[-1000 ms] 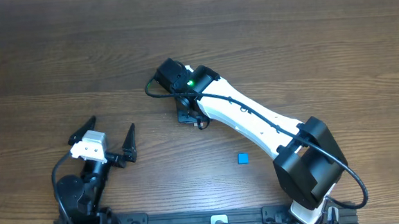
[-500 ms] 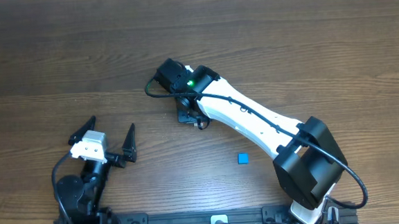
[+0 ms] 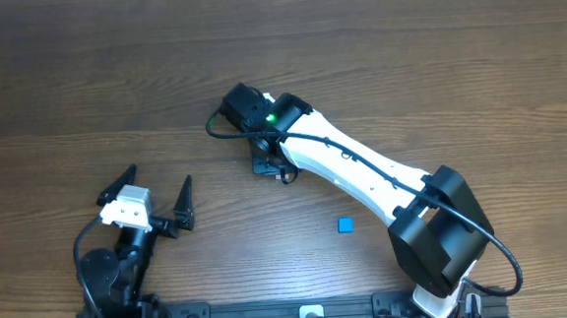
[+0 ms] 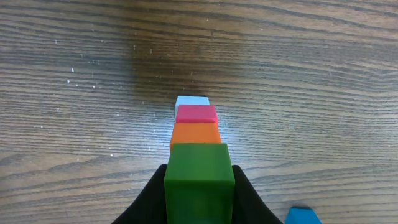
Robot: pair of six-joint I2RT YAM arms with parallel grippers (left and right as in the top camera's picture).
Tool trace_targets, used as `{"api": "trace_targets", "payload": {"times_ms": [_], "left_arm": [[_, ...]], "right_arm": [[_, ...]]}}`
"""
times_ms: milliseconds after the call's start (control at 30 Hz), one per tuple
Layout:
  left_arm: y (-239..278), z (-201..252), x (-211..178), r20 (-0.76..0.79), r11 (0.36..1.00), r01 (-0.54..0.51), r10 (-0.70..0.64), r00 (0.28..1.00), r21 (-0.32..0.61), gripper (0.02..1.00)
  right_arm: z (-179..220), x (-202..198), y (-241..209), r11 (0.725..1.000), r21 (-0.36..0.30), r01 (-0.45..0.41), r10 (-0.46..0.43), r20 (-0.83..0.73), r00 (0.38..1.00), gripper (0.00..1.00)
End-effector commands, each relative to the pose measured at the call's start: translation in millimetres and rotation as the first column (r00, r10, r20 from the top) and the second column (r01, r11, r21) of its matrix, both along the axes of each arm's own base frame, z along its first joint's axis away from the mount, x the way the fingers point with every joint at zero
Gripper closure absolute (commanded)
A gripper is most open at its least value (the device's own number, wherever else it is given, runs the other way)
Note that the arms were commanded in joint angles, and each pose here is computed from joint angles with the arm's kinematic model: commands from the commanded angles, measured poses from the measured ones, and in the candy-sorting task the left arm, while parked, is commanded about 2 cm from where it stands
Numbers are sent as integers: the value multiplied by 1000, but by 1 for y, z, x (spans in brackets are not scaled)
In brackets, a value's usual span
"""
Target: Stack Cubes
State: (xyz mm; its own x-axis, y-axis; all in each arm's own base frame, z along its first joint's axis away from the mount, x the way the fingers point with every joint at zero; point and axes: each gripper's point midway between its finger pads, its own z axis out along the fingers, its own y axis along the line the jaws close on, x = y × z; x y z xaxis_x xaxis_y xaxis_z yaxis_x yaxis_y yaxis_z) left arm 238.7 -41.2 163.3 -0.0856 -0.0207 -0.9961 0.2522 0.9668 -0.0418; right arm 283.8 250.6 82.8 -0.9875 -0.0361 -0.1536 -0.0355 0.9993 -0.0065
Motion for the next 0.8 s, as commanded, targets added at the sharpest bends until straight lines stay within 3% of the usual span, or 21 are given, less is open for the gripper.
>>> {"api": "trace_targets", "payload": {"times_ms": [33, 800], "left_arm": [[-3, -1, -1, 6, 1000, 15, -15, 1000, 10, 18], [-3, -1, -1, 6, 1000, 15, -15, 1000, 10, 18]], "right_arm": [[-7, 0, -4, 1000, -25, 9, -10, -4, 1000, 816], [-7, -1, -3, 1000, -23, 8, -8, -6, 1000, 695]]}}
